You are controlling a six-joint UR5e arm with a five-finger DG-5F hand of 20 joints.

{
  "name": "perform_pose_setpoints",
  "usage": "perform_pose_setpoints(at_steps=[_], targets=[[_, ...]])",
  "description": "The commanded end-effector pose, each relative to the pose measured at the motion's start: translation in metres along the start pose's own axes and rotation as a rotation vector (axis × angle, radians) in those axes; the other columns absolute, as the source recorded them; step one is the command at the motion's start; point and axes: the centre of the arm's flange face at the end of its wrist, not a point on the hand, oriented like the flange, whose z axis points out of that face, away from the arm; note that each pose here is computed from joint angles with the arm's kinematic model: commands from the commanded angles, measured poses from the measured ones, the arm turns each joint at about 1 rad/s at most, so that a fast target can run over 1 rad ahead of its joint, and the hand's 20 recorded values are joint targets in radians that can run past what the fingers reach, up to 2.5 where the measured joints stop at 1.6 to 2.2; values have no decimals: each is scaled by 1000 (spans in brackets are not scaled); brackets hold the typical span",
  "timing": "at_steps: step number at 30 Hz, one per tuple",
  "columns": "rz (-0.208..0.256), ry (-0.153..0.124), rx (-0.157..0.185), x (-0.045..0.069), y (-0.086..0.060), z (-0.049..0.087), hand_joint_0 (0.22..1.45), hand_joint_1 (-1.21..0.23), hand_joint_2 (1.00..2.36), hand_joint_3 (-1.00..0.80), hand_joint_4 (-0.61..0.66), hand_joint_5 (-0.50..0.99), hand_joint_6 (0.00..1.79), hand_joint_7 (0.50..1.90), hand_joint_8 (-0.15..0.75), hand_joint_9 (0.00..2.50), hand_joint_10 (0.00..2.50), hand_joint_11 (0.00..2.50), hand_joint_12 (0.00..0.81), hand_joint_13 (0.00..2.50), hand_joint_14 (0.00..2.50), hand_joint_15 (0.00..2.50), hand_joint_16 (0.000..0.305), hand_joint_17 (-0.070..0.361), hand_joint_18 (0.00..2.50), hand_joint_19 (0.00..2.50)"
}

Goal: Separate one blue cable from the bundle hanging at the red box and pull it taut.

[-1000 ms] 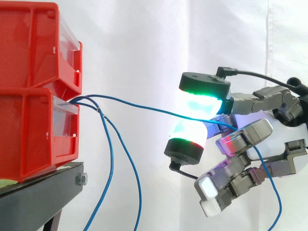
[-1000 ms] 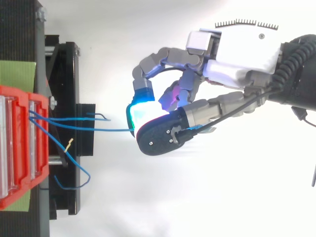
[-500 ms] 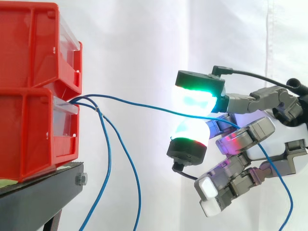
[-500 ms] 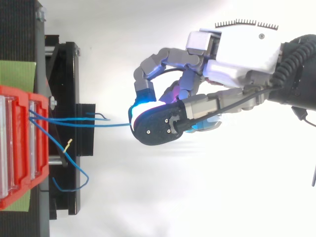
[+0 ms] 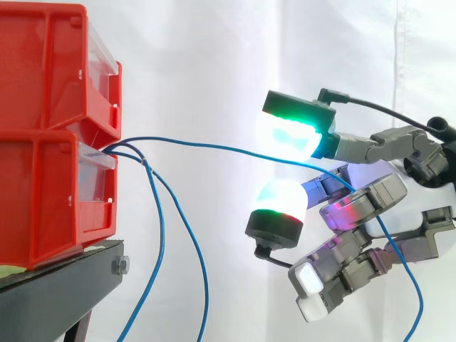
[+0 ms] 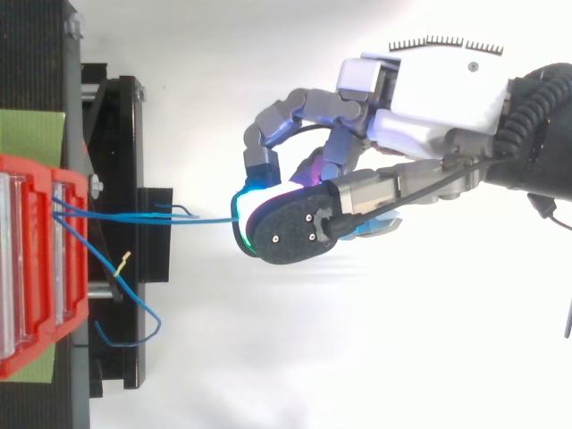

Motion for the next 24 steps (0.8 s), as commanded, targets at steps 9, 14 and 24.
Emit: perform_pose_setpoints(at_steps=[9,14,24], targets=[[0,-2,0,0,0,0,584,-668,1002,-482,178,-201,903,1116,281,1420,421,1668,359,961,20,593,46,104,668,469],[0,0,-1,0,0,0,631,-693,1013,-375,140,-204,909,1097,267,1408,390,1667,350,955,20,582,45,102,660,472],[0,0,-1,0,0,0,650,-713,1029,-177,-41,-196,933,1179,263,1468,260,1719,342,979,22,590,44,98,682,478]])
